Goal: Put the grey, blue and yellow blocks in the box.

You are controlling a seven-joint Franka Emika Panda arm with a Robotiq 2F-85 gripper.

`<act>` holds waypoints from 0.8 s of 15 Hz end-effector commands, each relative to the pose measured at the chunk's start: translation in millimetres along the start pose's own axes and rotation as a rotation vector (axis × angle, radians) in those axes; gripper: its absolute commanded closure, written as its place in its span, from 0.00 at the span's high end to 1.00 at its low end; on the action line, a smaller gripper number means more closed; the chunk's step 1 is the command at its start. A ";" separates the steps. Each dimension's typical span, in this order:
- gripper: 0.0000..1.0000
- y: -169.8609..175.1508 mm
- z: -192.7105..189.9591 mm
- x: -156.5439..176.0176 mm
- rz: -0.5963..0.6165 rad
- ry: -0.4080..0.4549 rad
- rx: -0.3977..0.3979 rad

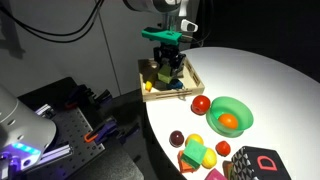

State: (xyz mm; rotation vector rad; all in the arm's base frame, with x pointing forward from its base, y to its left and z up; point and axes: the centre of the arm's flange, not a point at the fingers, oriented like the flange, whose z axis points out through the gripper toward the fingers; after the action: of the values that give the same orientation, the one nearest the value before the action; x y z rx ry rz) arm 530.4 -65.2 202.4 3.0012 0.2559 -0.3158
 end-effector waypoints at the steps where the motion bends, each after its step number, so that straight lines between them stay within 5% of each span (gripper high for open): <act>1: 0.30 -2.4 6.6 4.3 0.017 -0.019 -0.049; 12: 0.30 -3.2 22.4 20.4 0.067 -0.033 -0.085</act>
State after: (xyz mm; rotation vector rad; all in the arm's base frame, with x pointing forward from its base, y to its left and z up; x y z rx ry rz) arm 533.8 -62.2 176.5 2.9336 0.1973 -0.3578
